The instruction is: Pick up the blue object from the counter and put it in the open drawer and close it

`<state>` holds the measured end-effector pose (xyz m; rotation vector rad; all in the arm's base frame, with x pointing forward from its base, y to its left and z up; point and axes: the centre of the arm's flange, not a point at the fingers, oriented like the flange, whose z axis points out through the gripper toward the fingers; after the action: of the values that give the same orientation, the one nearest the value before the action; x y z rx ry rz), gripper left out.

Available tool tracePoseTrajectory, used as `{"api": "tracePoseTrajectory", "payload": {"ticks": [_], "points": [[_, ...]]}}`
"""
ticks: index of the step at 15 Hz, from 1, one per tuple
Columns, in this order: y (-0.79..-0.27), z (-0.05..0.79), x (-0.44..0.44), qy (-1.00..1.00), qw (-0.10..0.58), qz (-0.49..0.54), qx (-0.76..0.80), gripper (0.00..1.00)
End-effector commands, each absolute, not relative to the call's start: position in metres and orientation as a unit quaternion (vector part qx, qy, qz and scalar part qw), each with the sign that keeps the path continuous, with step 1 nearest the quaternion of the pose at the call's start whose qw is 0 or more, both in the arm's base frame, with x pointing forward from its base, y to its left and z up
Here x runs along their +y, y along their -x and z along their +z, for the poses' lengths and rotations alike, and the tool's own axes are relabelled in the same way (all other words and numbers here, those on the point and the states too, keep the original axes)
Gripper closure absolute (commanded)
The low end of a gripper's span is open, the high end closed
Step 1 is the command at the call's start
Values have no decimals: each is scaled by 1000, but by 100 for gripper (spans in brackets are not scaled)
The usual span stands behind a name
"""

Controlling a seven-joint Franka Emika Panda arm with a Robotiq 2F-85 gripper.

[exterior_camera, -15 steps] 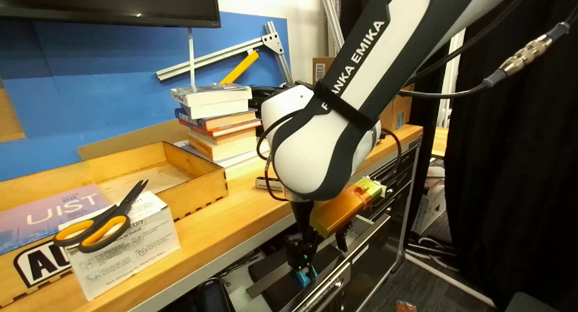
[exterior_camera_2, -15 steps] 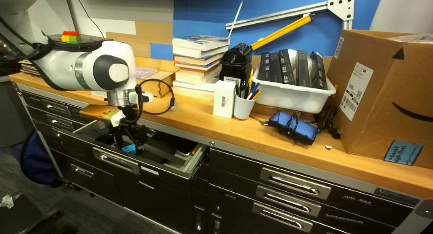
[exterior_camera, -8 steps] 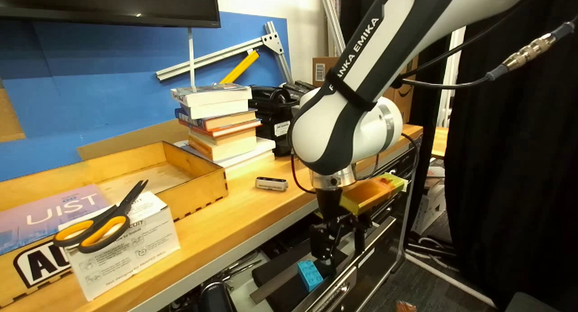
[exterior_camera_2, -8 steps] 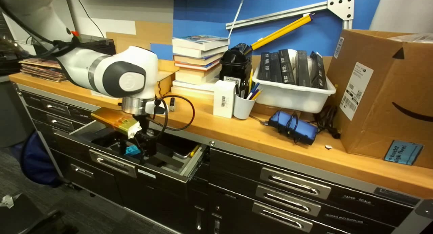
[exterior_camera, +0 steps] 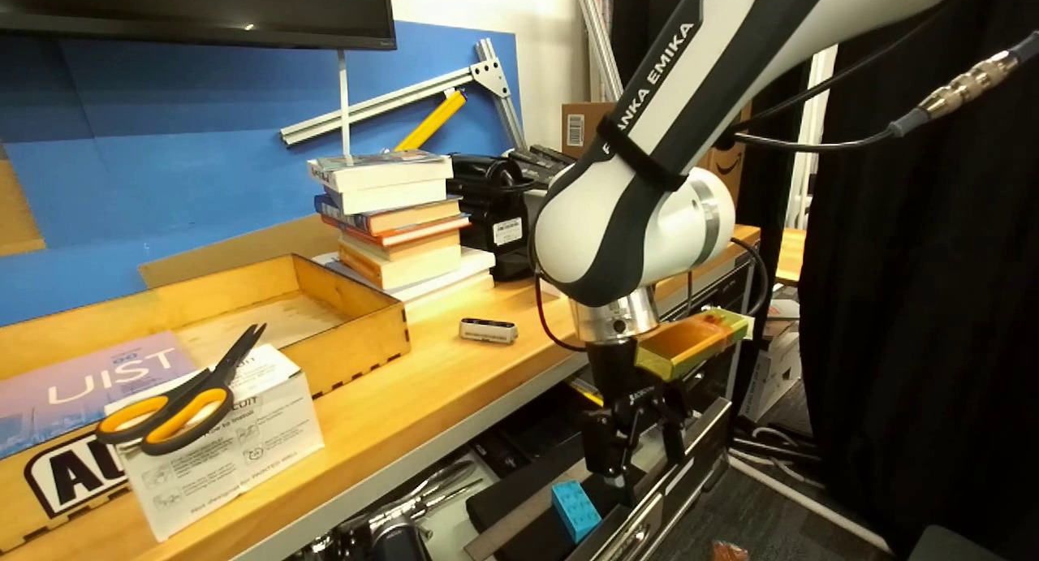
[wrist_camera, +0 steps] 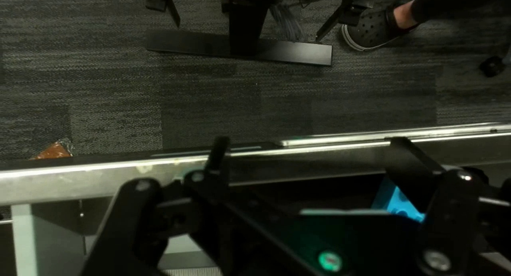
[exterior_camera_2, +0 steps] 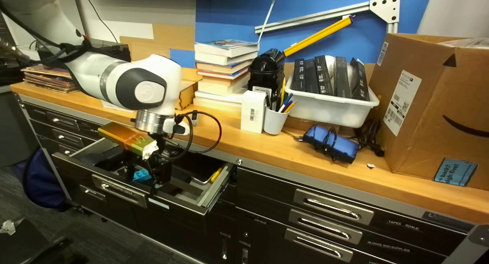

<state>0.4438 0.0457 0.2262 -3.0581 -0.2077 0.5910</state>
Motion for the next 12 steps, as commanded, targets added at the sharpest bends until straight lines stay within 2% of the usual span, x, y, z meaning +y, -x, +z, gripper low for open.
{"api": "tracePoseTrajectory", "payload": {"ticks": [1,7,9,12], "points": [[-423,238,43,977,-15,202,-61,0],[-410,234,42,977,-54,199,-50,0],[-415,216,44,978,-92,184,-27,0],[-425,198,50,979,-110,173,0,0]]}}
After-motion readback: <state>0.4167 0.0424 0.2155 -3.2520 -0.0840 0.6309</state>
